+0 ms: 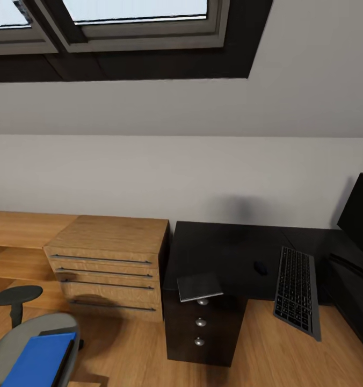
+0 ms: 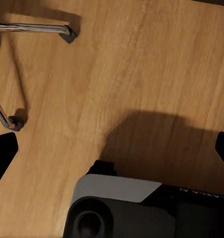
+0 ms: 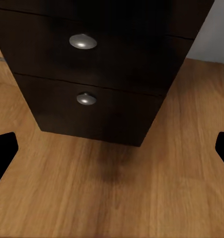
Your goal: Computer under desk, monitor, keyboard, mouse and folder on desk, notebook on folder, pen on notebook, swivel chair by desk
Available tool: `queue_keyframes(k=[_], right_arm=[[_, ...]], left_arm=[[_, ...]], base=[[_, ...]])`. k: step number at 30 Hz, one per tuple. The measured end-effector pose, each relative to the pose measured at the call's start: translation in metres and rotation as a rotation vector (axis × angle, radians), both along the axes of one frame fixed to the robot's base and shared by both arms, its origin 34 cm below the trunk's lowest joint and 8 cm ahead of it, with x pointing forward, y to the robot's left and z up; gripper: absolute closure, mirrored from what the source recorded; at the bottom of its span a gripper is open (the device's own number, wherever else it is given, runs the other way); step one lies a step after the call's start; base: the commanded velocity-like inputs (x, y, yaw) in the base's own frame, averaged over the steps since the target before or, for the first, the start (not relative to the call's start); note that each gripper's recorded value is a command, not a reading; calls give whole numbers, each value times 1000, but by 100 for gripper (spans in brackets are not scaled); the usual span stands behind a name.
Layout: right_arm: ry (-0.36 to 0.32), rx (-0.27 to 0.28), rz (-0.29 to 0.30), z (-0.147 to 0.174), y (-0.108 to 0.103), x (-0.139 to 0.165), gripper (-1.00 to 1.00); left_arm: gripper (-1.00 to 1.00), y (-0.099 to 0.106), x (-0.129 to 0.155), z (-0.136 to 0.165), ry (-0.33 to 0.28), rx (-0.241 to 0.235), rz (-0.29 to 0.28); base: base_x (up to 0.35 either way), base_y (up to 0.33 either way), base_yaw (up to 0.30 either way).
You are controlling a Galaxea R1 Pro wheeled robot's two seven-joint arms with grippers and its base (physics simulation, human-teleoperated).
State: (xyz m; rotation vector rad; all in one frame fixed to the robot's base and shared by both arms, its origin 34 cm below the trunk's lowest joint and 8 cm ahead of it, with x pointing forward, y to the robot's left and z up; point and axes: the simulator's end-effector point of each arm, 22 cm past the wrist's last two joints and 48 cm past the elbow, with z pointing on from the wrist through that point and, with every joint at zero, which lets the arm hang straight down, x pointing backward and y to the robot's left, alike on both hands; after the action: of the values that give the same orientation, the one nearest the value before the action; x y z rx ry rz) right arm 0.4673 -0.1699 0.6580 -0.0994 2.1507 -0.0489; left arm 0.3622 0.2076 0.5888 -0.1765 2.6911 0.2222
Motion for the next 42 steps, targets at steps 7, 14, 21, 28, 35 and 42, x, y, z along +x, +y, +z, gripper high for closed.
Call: queue_keyframes(k=[7, 14, 21, 28, 35, 42], right_arm=[[-4, 11, 14, 3, 6, 0, -100], [-7, 19, 16, 4, 12, 1, -100], [-4, 37, 13, 8, 22, -1, -100], [-3, 37, 15, 17, 23, -2, -100], [1, 35, 17, 24, 23, -5, -100], [26, 31, 22, 25, 25, -15, -100]], left_arm=[[-100, 0, 10, 7, -84, 1, 18], [-100, -4, 5, 6, -100, -1, 24], [-100, -11, 8, 12, -111, -11, 28], [-100, -12, 5, 20, -105, -12, 26], [-100, -13, 3, 28, -101, -12, 25], [-100, -9, 2, 37, -102, -4, 42]], base=[[-5, -20, -6], [-15, -276, -51], [0, -107, -47], [0, 0, 0], [0, 0, 0], [0, 0, 0]])
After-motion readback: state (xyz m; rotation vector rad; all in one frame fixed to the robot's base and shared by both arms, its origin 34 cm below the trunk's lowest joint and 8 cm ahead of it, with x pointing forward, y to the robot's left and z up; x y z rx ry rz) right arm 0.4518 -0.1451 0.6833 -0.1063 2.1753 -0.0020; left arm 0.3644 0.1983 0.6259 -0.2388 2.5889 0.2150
